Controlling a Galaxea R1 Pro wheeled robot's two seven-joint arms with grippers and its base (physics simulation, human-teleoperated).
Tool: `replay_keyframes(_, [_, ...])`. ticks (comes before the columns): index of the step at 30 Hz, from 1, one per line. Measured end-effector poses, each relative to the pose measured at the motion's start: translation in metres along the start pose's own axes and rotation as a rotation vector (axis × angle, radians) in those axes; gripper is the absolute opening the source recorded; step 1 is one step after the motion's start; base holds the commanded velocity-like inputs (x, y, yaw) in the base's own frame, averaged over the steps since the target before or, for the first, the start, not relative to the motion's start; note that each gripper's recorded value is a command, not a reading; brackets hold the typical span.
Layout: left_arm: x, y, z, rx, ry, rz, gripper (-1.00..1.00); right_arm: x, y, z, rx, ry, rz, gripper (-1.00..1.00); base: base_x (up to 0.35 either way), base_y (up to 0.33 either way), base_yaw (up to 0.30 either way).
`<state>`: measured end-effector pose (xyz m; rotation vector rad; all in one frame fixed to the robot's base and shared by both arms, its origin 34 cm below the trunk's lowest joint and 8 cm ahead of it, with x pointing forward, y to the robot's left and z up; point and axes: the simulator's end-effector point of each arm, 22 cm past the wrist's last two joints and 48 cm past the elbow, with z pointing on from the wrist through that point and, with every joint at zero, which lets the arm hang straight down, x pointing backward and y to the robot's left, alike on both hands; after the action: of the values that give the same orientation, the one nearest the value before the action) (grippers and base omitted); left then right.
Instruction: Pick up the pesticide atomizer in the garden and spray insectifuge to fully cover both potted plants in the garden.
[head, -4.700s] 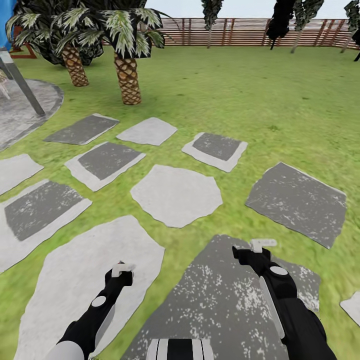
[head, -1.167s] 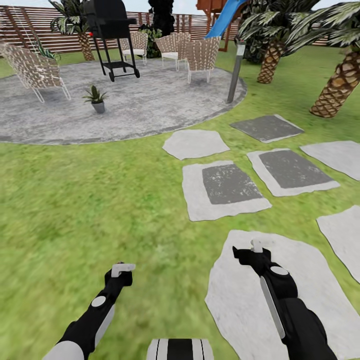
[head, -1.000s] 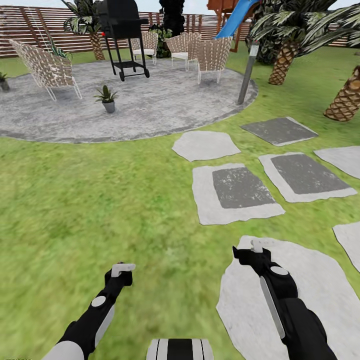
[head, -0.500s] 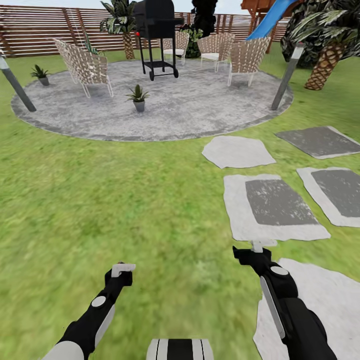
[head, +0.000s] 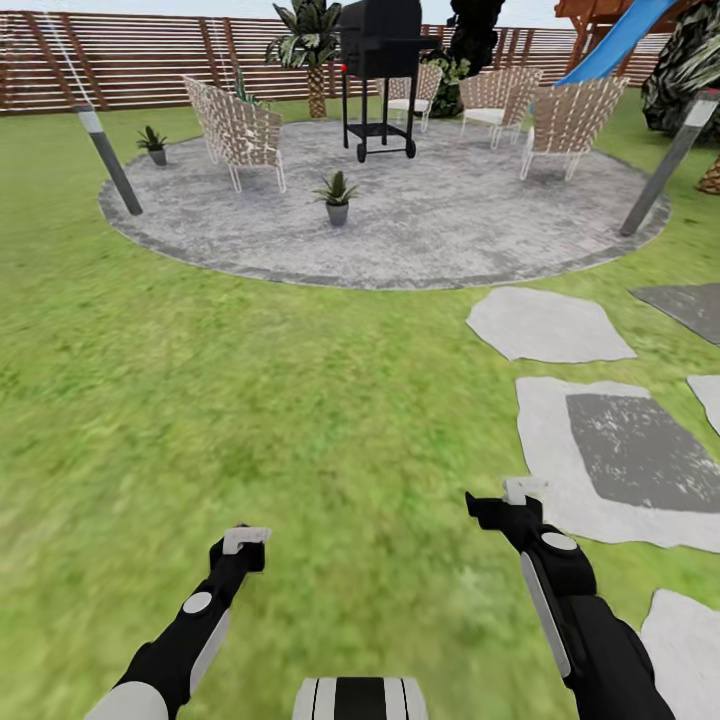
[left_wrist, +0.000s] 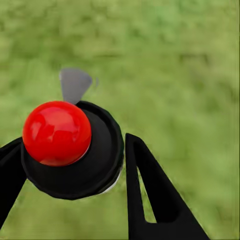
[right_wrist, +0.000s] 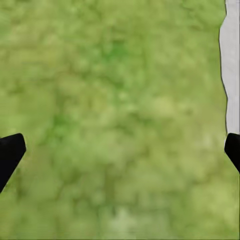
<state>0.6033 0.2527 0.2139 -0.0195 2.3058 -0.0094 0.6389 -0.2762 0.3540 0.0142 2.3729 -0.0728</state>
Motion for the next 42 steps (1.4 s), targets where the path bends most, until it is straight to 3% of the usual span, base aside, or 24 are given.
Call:
replay_keyframes(21, [-0.0007,0.0002,0.0002,-0.001,-0.001,0.000,-1.00,0.0000,0.0003,-0.0001,0.000,0.000,0.001,1.00,0.254,0.253,0.257])
replay_keyframes(42, [-0.0001,-0.0001,0.0000,0.000,0.000,-0.001,-1.00,0.0001,-0.0008,-0.0001,0.001,0.000,0.000,1.00,0.342,0.026,0.015])
